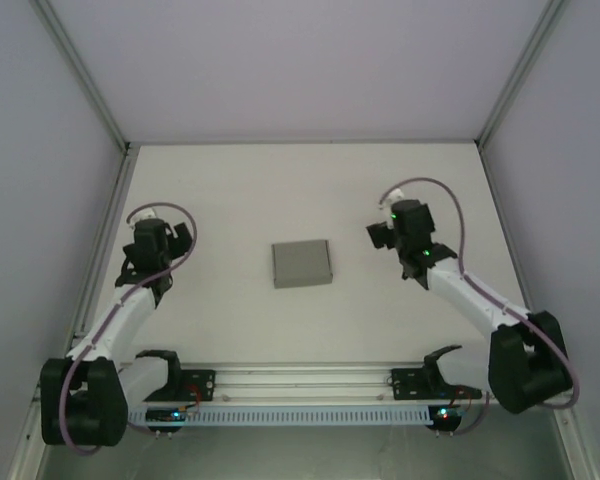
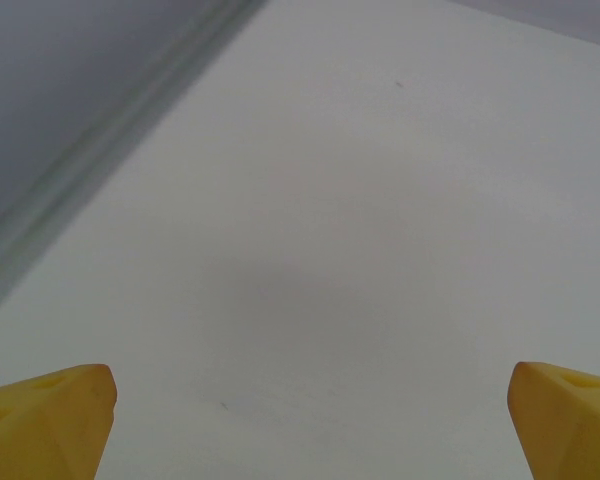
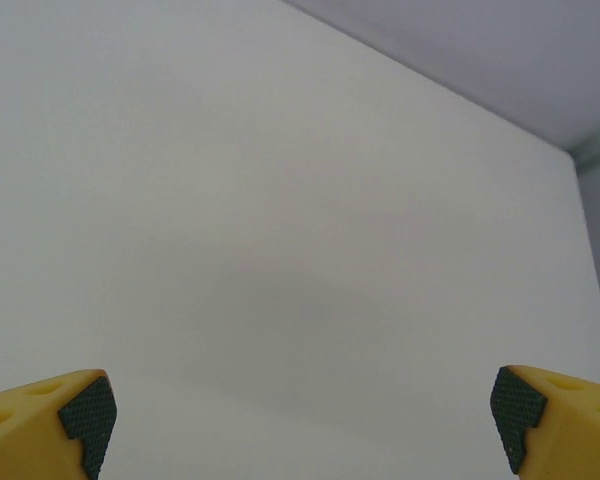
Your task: Assemble paper box
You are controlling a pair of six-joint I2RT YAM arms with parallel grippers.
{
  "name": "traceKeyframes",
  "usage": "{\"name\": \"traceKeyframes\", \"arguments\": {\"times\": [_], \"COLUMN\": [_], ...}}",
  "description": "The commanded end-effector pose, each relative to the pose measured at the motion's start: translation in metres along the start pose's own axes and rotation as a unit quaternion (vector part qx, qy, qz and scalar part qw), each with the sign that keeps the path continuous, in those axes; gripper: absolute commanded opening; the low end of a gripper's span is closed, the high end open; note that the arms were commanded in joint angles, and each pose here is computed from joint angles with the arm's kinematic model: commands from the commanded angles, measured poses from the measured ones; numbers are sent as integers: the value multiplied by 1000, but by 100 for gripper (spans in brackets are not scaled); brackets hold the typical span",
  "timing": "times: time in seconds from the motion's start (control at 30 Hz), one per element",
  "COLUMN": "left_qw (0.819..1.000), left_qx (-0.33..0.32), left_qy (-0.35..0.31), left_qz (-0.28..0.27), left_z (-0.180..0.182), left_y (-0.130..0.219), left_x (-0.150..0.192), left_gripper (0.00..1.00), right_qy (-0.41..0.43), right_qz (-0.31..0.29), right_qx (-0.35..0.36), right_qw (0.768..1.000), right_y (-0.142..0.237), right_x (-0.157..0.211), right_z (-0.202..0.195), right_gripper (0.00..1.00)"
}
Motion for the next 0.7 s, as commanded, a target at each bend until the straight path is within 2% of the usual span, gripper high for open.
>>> {"name": "traceKeyframes", "arguments": {"times": [0.0,0.1,0.27,0.43,0.5,0.53,0.57,0.63,0.67], "left_qw": [993,988,989,985,985,981,982,982,986], "left_qx": [-21,-10,-9,20,35,49,77,66,72], "left_qy": [-17,-43,-63,-71,-58,-68,-83,-85,-89], "left_qz": [-111,-150,-137,-153,-161,-175,-148,-154,-119], "left_z": [5,5,2,-2,-2,-4,-9,-11,-14], "left_y": [-4,-8,-28,-41,-50,-53,-57,-70,-73], "left_x": [-7,6,24,24,31,32,37,33,30], "left_gripper": [100,100,100,99,99,100,100,100,99], "right_qy": [-106,-163,-222,-223,-207,-198,-197,-201,-205], "right_qz": [-71,-106,-106,-96,-125,-105,-96,-91,-71], "right_qx": [35,40,43,17,15,0,-8,-3,6], "right_qw": [991,980,968,970,970,975,976,975,976], "right_y": [-8,-15,-35,-57,-60,-57,-58,-67,-69], "right_x": [19,45,68,86,88,87,85,82,81], "right_z": [-21,-36,-58,-55,-49,-45,-45,-46,-49], "right_gripper": [99,99,99,99,99,99,99,99,99]}}
Point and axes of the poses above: each hand's point on the last joint's axis, 136 mm out from that joint toward the fingers, its own y axis back along the fingers, its own z axis along the line the jaws close on, x = y × z, the point moved 10 cm from there along y, back along the fingers, and after that the axes turned 7 degrees about -y, right-handed, at the moved point
